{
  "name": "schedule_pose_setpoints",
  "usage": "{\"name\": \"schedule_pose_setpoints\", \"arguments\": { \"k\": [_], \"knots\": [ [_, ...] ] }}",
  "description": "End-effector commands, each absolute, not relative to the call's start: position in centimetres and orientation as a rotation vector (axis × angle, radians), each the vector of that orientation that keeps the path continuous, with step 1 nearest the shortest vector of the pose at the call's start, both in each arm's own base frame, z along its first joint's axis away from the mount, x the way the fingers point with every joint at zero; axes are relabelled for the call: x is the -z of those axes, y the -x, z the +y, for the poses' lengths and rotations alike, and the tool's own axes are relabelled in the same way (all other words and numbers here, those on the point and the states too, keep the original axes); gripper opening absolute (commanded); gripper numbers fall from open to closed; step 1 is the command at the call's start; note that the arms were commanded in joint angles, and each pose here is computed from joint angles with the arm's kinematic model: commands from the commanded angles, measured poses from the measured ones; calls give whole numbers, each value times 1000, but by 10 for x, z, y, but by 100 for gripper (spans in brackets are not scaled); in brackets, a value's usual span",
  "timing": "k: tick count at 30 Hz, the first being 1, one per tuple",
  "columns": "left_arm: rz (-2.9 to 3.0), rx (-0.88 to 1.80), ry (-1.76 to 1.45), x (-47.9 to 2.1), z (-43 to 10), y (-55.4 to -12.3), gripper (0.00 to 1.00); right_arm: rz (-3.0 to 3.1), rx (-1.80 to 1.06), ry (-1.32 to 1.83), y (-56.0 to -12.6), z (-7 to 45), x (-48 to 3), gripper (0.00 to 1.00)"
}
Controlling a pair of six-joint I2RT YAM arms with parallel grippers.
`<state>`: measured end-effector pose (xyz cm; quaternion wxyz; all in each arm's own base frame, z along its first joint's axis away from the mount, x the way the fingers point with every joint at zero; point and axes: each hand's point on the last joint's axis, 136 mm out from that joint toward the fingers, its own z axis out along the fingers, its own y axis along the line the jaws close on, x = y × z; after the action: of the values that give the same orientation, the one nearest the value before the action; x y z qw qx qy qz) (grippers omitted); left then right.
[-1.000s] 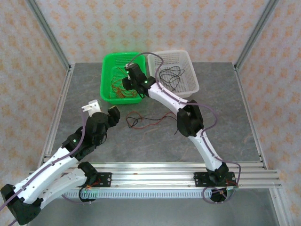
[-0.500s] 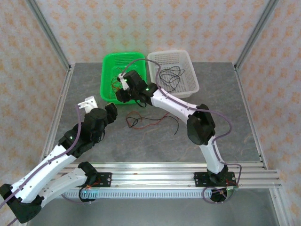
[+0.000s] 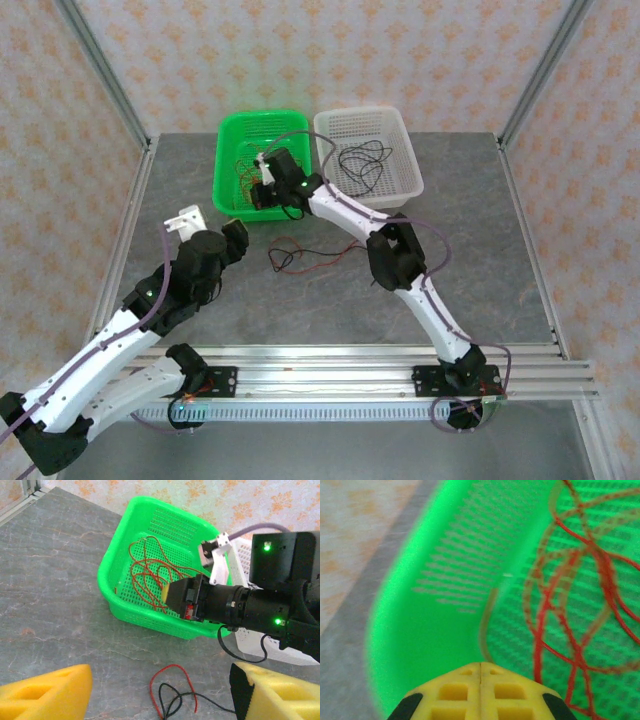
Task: Untangle the cables
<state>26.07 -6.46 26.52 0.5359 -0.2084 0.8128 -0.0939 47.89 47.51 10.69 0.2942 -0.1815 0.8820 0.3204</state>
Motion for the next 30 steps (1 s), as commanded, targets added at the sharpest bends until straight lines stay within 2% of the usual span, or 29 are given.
{"name": "schedule_pose_setpoints", "arguments": {
  "k": [1, 11, 13, 17, 21, 30],
  "knots": [
    [1931, 212, 513, -267, -60, -256, 74, 2246, -851, 403, -498, 473, -146, 2],
    [2017, 267, 449, -248, -84, -265, 73, 2114, -844, 426, -478, 454, -236, 5],
    [2058, 281, 426, -236, -93, -268, 73, 2082, -837, 422, -468, 446, -256, 8],
    [2159, 284, 378, -206, -112, -275, 72, 2028, -829, 390, -446, 422, -287, 23],
    [2254, 237, 352, -176, -121, -280, 72, 1999, -809, 331, -424, 392, -304, 30],
    [2410, 163, 320, -116, -136, -285, 71, 1979, -752, 230, -373, 324, -311, 32]
  ]
}}
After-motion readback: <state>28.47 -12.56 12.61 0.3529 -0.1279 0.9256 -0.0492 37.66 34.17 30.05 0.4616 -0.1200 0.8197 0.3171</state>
